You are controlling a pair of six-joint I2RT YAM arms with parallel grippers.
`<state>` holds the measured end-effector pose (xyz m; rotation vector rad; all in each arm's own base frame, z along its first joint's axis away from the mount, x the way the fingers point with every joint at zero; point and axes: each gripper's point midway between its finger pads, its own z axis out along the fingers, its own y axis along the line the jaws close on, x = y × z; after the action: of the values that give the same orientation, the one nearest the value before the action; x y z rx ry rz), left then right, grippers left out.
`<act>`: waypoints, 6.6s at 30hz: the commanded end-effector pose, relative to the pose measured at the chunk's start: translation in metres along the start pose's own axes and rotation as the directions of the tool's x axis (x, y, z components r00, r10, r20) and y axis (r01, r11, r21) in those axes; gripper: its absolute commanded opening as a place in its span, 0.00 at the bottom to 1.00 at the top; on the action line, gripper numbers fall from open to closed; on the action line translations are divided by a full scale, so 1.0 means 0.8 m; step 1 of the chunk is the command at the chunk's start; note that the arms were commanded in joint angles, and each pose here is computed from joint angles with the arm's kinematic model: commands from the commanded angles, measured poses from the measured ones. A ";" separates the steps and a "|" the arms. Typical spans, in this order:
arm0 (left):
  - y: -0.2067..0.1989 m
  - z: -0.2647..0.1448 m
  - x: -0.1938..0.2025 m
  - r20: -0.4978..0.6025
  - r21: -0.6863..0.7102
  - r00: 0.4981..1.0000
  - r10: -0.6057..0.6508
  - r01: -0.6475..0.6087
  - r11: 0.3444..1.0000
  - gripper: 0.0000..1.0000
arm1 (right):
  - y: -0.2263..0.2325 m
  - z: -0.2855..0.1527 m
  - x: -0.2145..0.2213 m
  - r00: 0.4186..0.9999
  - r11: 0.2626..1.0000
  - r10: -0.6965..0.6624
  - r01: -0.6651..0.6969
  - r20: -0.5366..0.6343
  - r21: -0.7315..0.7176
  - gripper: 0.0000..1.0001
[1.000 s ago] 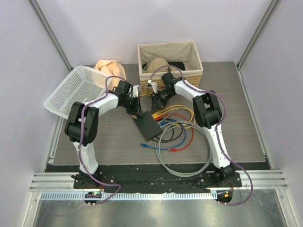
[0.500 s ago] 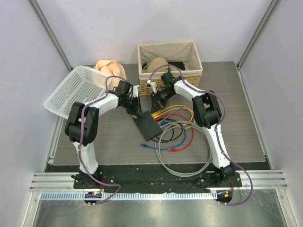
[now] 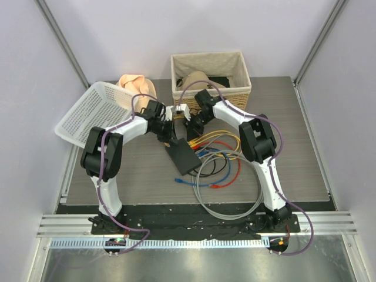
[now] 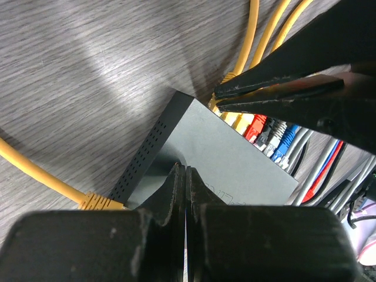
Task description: Pull the plug from the switch port
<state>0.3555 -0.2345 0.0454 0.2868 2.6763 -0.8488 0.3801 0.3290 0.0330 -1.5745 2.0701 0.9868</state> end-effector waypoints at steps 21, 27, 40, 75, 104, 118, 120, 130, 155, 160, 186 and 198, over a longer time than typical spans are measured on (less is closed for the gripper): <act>0.052 0.016 0.063 -0.141 -0.166 0.990 -0.018 -0.005 0.986 0.00 | -0.005 0.012 0.091 0.939 0.993 0.014 0.028 -0.342 0.119 0.08; 0.052 0.016 0.062 -0.135 -0.167 0.991 -0.015 -0.008 0.986 0.00 | -0.023 0.001 0.101 0.930 0.980 0.037 0.039 -0.367 0.197 0.06; 0.053 0.012 0.066 -0.136 -0.176 0.991 -0.007 -0.018 0.984 0.00 | -0.039 -0.014 0.124 0.918 0.959 0.095 0.019 -0.385 0.282 0.04; 0.053 0.019 0.066 -0.141 -0.167 0.990 -0.021 -0.002 0.986 0.00 | -0.068 -0.086 0.176 0.886 0.885 0.249 -0.045 -0.390 0.464 0.01; 0.043 -0.156 0.000 0.234 -0.103 0.962 -0.139 0.167 0.981 0.00 | -0.049 -0.135 -0.363 0.795 0.719 -0.380 -0.068 0.473 0.692 0.54; 0.032 -0.186 0.038 0.312 -0.112 0.942 -0.120 0.162 0.980 0.00 | -0.199 -0.165 -0.263 0.839 0.102 -0.299 -0.446 0.455 0.889 0.01; 0.032 -0.183 0.039 0.309 -0.107 0.942 -0.128 0.168 0.980 0.00 | -0.211 -0.186 -0.241 0.857 0.047 -0.269 -0.445 0.440 0.894 0.01; 0.047 -0.148 0.029 0.275 -0.106 0.946 -0.172 0.208 0.972 0.00 | -0.254 -0.329 -0.119 0.903 -0.184 -0.116 -0.428 0.413 0.885 0.01; 0.026 -0.073 0.040 0.068 -0.112 0.995 -0.073 0.080 0.990 0.00 | 0.167 -0.140 0.061 0.988 0.946 -0.121 0.142 -0.091 0.292 0.01; 0.044 -0.106 0.026 0.159 -0.117 0.982 -0.099 0.118 0.986 0.00 | 0.152 -0.132 0.077 0.992 0.920 -0.065 0.100 -0.104 0.379 0.01; 0.026 -0.174 0.029 0.383 -0.097 0.923 0.047 -0.011 0.995 0.00 | 0.128 0.002 0.054 0.938 0.914 -0.217 0.293 -0.271 0.281 0.01; 0.037 -0.183 0.022 0.391 -0.161 0.919 0.047 0.018 0.987 0.00 | 0.151 -0.043 -0.039 0.980 0.943 -0.176 0.194 -0.089 0.270 0.01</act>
<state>0.2995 -0.1282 0.1270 0.0838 2.3769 -0.6524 0.2581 0.3372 0.0348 -1.8324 2.0020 0.3993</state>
